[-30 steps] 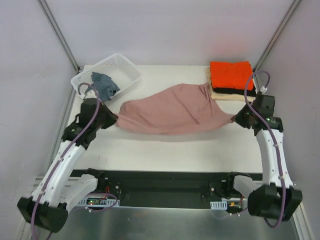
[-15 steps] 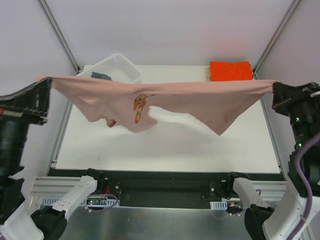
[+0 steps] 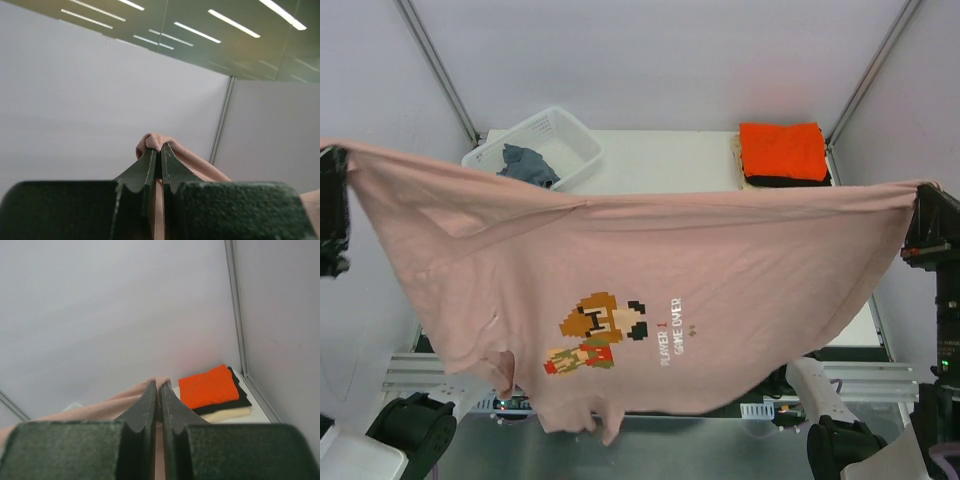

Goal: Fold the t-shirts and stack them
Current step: Flatten out the tshirt

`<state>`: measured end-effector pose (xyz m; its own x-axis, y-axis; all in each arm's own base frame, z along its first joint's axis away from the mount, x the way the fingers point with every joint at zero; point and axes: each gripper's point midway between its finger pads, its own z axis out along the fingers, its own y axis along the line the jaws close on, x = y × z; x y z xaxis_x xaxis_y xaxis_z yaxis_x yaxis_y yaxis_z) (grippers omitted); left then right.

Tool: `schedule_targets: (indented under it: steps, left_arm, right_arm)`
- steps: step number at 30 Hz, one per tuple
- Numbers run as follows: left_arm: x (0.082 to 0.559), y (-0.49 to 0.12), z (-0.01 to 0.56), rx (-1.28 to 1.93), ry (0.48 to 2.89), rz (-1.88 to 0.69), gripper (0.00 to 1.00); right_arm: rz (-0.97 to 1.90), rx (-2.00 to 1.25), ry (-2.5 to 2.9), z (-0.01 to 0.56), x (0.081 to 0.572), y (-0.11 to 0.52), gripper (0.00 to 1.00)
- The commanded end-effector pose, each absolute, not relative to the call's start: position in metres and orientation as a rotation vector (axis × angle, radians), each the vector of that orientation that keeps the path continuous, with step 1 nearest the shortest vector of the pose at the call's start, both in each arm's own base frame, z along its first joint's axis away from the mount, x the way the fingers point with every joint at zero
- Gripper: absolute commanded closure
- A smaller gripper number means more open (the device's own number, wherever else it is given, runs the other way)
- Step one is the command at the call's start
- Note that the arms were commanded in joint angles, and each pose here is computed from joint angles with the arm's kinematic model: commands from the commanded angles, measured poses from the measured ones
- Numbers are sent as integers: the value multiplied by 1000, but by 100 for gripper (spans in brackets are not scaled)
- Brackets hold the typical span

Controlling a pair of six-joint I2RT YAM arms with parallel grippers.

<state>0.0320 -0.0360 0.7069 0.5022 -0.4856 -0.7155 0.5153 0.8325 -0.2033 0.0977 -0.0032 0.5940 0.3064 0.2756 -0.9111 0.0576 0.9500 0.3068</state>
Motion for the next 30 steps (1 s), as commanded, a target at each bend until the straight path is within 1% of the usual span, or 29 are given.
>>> schedule_targets:
  steps: [1, 2, 3, 4, 5, 6, 7, 8, 9, 10, 11, 12, 13, 14, 15, 16, 17, 19, 23, 30]
  left_arm:
    - [151, -44, 688, -46, 1036, -466, 100]
    - [196, -43, 667, -96, 1126, -396, 100]
    - [220, -44, 654, -115, 1175, -361, 100]
    - [244, -46, 640, -120, 1223, -329, 100]
    - [292, -56, 602, -107, 1346, -276, 100]
    - [315, -60, 581, -105, 1405, -251, 100]
    - [336, -66, 558, -93, 1469, -236, 100]
    - [374, -78, 509, -61, 1596, -208, 100]
    - [390, -89, 482, -25, 1663, -219, 100]
    - [405, -98, 458, 6, 1716, -228, 100]
    - [432, -109, 405, 53, 1818, -220, 100]
    - [444, -118, 378, 76, 1868, -238, 100]
    - [462, -129, 325, 107, 1978, -256, 100]
    - [472, -135, 303, 113, 2020, -264, 100]
    - [481, -137, 282, 108, 2066, -261, 100]
    - [496, -147, 241, 127, 2148, -281, 100]
    - [503, -149, 225, 120, 2180, -281, 100]
    - [517, -156, 189, 94, 2248, -293, 100]
    - [532, -167, 161, 70, 2296, -338, 100]
    - [531, -166, 138, 42, 2344, -330, 100]
  right_arm:
    - [65, 376, 1458, 544, 166, -24, 95]
    - [61, 384, 1502, 532, 183, -27, 94]
    - [57, 392, 1555, 515, 199, -28, 94]
    - [50, 408, 1656, 479, 223, -31, 94]
    - [53, 413, 1701, 459, 243, -32, 93]
    - [51, 420, 1751, 438, 256, -33, 92]
    - [40, 440, 1864, 391, 271, -36, 92]
    - [41, 446, 1895, 373, 286, -37, 91]
    - [36, 454, 1932, 354, 295, -38, 90]
    - [21, 458, 2022, 314, 302, -40, 89]
    - [13, 442, 2056, 294, 321, -43, 88]
    - [22, 445, 2101, 275, 328, -42, 87]
    - [27, 461, 2151, 257, 336, -43, 87]
    - [37, 468, 2247, 226, 350, -43, 87]
    - [40, 473, 2290, 212, 358, -43, 87]
    - [42, 476, 2329, 198, 366, -44, 89]
    - [35, 477, 2388, 177, 381, -47, 89]
    - [66, 464, 2440, 159, 395, -44, 90]
    - [45, 467, 2529, 122, 418, -50, 89]
    - [40, 463, 2546, 111, 437, -53, 87]
